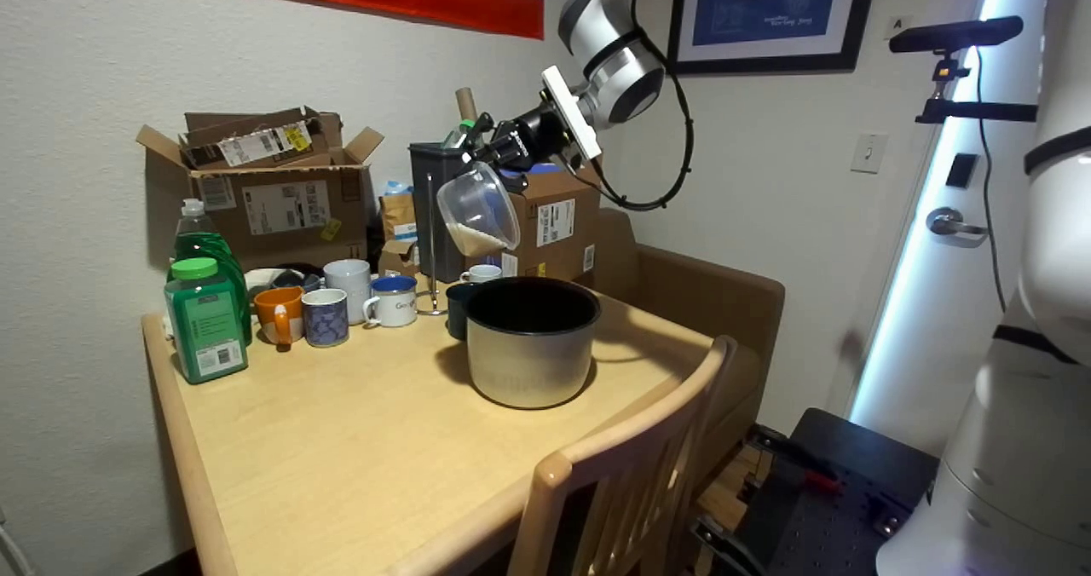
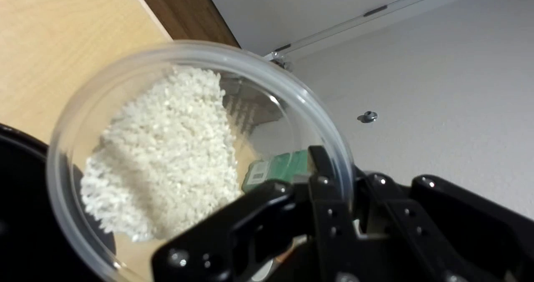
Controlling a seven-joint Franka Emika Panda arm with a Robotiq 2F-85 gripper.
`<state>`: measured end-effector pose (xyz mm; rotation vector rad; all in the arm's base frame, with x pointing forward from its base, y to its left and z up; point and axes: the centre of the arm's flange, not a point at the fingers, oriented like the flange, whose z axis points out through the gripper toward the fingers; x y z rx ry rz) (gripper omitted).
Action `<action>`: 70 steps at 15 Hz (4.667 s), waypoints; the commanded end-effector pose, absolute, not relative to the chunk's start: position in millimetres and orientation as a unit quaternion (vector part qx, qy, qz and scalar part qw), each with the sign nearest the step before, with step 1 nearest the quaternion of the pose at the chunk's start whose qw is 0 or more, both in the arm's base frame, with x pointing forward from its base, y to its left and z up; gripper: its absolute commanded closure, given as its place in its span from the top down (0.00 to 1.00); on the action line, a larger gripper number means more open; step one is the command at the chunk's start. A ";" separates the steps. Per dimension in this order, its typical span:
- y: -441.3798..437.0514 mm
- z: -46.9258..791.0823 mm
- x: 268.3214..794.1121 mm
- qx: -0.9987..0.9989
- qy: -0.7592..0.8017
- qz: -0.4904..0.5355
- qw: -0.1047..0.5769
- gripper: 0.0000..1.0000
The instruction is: Pick the bowl and pour its contents into the bucket
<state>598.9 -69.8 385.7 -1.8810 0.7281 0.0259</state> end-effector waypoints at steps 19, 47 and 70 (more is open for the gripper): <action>-130.1 328.6 616.7 -0.691 0.347 0.061 0.631 0.02; -149.4 307.3 600.5 -0.628 0.344 0.092 0.692 0.02; -162.4 284.4 598.7 -0.576 0.343 0.110 0.734 0.02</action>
